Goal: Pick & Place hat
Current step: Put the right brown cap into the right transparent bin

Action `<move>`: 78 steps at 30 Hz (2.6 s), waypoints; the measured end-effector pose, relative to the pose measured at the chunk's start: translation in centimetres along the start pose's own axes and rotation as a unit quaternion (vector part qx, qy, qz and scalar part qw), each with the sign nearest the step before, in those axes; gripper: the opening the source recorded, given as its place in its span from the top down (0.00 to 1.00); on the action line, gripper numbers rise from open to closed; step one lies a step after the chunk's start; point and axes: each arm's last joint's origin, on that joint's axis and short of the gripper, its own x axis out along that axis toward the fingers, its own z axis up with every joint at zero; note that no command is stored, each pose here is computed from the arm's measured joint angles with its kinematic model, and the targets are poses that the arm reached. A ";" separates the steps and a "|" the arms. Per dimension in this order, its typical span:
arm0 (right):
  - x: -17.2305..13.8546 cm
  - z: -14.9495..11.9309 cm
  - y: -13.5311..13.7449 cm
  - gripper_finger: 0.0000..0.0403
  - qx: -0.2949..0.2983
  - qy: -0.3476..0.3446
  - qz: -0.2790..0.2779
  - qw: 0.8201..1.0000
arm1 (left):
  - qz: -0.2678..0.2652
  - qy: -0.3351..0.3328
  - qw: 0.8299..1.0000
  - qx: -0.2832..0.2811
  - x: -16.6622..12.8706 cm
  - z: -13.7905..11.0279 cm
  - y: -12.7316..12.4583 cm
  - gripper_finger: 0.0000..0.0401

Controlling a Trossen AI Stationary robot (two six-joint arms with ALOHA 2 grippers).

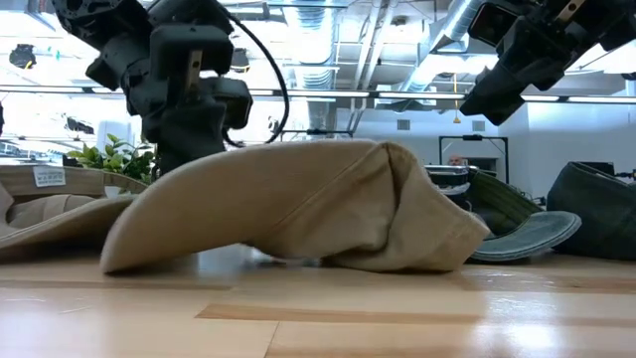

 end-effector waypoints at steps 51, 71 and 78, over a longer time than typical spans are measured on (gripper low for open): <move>0.0 6.6 -6.5 0.80 -0.003 -0.281 -0.513 0.811 | 0.086 -0.380 0.877 0.279 -12.6 2.9 -5.4 0.97; 2.9 15.5 -1.6 0.84 -0.124 -0.296 -0.459 0.828 | 0.114 -0.359 0.895 0.240 -11.0 3.1 -4.6 0.96; 4.4 14.2 -1.9 0.84 -0.156 -0.207 -0.498 0.828 | 0.120 -0.355 0.904 0.207 -10.9 3.4 -3.9 0.96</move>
